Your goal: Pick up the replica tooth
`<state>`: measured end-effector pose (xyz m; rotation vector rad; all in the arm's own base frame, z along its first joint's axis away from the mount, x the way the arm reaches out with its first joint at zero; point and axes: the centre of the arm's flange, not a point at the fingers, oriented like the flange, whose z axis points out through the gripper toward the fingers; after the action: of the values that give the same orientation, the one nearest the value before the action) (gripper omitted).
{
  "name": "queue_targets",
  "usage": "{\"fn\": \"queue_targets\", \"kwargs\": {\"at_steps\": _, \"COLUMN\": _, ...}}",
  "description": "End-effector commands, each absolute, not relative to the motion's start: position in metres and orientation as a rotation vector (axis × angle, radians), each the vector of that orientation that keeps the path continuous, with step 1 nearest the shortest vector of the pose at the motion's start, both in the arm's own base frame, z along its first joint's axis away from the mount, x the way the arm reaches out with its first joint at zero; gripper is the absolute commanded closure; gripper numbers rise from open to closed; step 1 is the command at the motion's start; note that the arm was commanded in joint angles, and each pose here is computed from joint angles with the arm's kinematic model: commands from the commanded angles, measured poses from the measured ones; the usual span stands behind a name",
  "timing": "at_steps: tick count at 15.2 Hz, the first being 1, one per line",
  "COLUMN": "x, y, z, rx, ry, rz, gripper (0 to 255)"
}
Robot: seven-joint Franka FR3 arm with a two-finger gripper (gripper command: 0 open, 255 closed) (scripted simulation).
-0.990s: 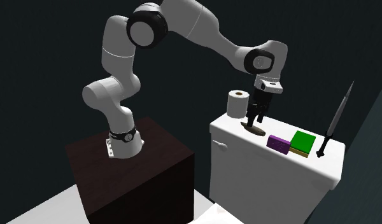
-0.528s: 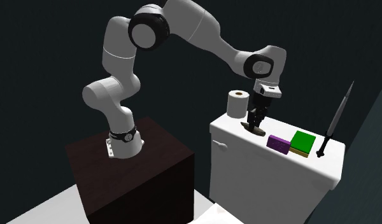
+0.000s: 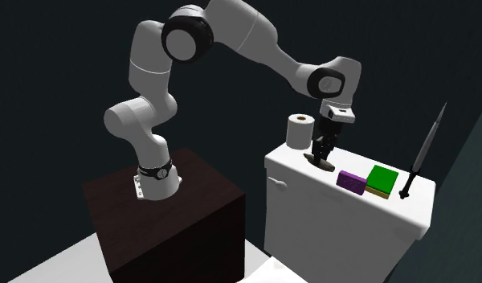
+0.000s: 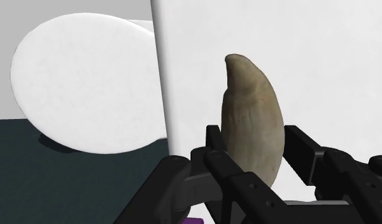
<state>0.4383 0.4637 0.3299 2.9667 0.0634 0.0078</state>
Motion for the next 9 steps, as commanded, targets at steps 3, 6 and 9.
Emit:
{"fn": "queue_targets", "kwargs": {"at_steps": 3, "x": 0.439, "y": 0.464, "z": 0.348, "rx": 2.966, "ry": 0.064, "rz": 0.007, "gripper": 255}}
{"fn": "queue_targets", "kwargs": {"at_steps": 6, "x": 0.439, "y": 0.464, "z": 0.364, "rx": 2.966, "ry": 0.064, "rz": 0.007, "gripper": 255}}
{"fn": "queue_targets", "kwargs": {"at_steps": 9, "x": 0.439, "y": 0.464, "z": 0.380, "rx": 2.966, "ry": 0.064, "rz": 0.007, "gripper": 255}}
